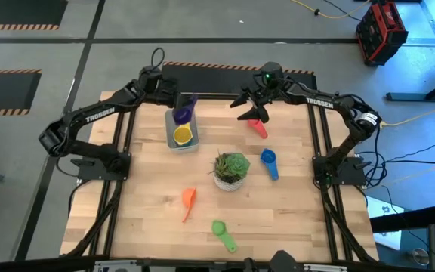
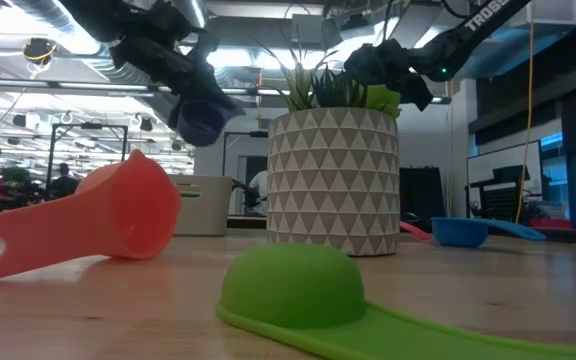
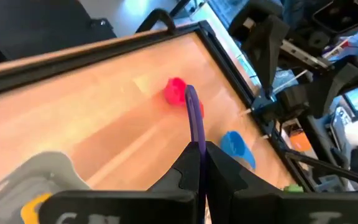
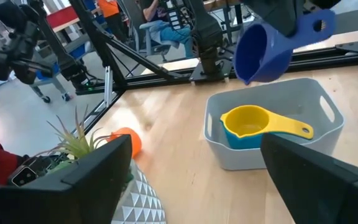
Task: Nest measuring cups in basket
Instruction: Stack the violet measuring cup on top of the yellow measuring cup in the gray bin
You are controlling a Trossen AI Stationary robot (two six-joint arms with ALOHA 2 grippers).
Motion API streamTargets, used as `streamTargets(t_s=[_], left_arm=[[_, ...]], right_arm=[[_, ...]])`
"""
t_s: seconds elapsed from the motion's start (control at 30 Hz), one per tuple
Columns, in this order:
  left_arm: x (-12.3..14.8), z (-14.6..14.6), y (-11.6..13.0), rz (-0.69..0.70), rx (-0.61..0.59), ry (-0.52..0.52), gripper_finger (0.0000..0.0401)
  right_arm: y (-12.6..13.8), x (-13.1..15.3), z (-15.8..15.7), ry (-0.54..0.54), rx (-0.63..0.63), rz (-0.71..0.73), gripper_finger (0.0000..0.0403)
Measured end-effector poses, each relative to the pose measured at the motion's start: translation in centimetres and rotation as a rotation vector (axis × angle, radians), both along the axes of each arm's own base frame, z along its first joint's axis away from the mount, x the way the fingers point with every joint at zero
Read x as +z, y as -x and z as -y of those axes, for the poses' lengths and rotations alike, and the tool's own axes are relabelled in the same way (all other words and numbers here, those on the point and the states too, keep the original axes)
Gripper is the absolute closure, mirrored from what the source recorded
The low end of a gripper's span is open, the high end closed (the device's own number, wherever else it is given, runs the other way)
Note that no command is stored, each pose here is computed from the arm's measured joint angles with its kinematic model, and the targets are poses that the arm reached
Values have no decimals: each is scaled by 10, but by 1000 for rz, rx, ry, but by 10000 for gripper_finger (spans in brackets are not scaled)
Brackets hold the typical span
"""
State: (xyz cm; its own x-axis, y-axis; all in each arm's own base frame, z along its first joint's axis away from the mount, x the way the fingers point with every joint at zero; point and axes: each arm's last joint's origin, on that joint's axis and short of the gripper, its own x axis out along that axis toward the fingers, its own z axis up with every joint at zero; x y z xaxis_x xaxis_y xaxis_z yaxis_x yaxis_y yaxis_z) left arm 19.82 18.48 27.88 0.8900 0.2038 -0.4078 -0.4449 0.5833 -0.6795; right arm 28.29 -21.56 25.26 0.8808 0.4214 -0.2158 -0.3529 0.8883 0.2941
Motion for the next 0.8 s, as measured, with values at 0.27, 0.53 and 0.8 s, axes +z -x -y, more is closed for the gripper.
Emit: streamTargets(t_s=[0.27, 0.53, 0.8], left_arm=[[-6, 0, -2, -13, -17, 51, 399], [-50, 14, -2, 95, 25, 164, 400], [-87, 29, 11, 212, 102, 246, 401]], right_arm=[[0, 0, 0, 1, 0, 1, 42], [0, 0, 0, 4, 1, 2, 42], [0, 0, 0, 4, 1, 2, 42]])
